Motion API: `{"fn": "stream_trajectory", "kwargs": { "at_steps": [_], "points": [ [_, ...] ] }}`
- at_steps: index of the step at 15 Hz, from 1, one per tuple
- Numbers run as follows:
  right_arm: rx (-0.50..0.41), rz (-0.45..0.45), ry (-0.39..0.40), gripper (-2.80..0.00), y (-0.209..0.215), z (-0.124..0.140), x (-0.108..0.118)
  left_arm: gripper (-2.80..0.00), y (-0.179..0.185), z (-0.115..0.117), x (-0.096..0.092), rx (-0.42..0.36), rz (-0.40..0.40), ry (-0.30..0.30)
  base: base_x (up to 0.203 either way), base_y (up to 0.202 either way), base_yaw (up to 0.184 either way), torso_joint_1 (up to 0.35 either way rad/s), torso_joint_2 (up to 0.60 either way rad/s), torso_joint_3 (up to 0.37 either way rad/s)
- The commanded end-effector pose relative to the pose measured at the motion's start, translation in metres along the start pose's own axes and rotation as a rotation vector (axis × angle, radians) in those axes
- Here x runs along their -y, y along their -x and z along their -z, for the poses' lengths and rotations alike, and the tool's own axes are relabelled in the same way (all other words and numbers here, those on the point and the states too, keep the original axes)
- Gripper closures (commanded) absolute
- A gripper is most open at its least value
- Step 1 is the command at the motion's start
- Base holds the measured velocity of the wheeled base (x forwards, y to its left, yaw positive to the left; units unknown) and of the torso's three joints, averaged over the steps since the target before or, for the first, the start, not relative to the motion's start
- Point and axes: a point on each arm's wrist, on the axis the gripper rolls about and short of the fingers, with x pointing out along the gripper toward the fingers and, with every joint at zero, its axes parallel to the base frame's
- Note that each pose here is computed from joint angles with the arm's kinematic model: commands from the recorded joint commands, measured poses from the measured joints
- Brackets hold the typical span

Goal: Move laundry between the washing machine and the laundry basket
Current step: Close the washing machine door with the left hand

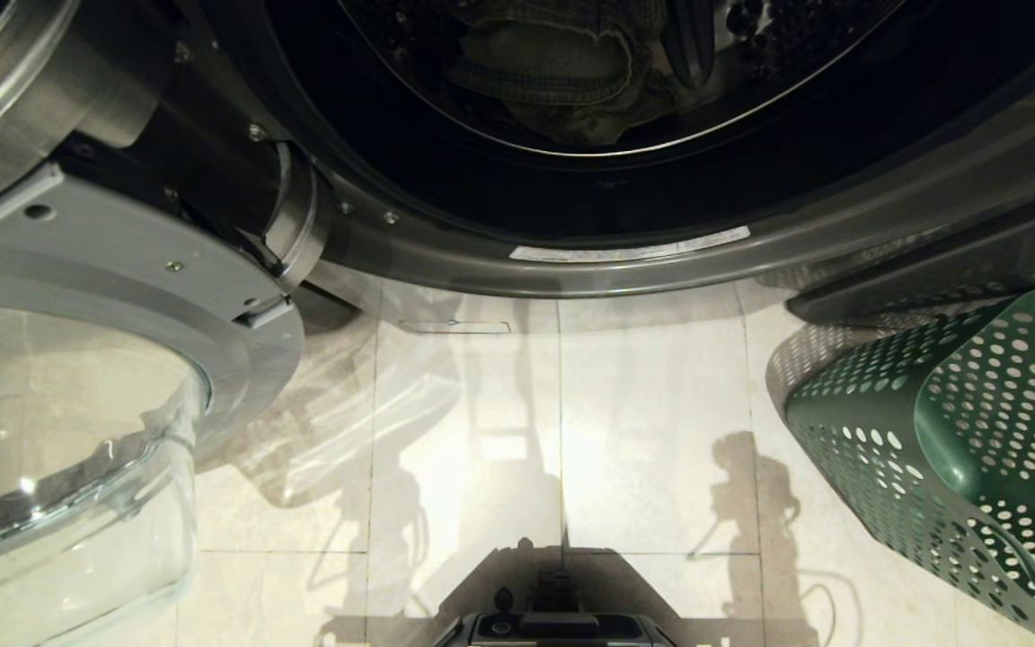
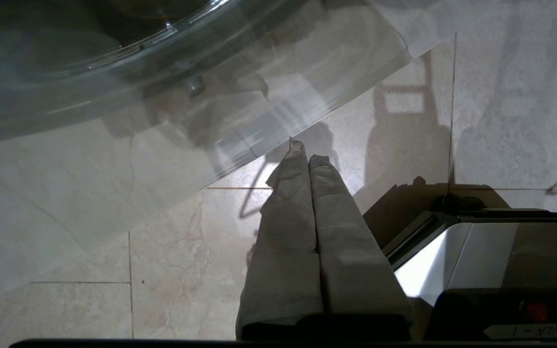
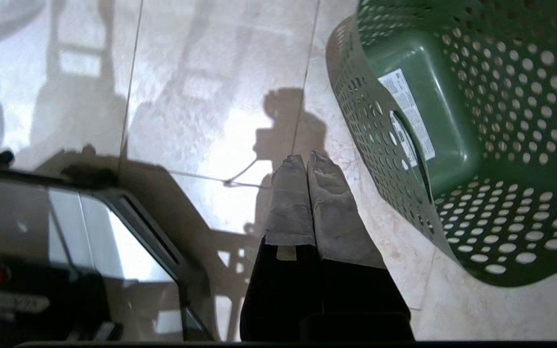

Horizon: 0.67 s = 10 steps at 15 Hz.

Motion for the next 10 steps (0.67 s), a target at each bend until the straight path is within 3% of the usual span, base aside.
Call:
{"fn": "stream_trajectory", "kwargs": {
  "at_steps": [1, 10],
  "points": [
    [0.015, 0.013, -0.067, 0.0, 0.0009, 0.0035, -0.0002, 0.0, 0.0001, 0.0001, 0.0, 0.002, 0.0, 0.0, 0.0, 0.0, 0.0, 0.0, 0.0, 0.0],
    [0.014, 0.037, -0.087, 0.0, 0.0009, 0.0034, 0.0004, 0.0, 0.0001, 0.0001, 0.0, 0.002, 0.0, 0.0, 0.0, 0.0, 0.0, 0.0, 0.0, 0.0]
  ]
}}
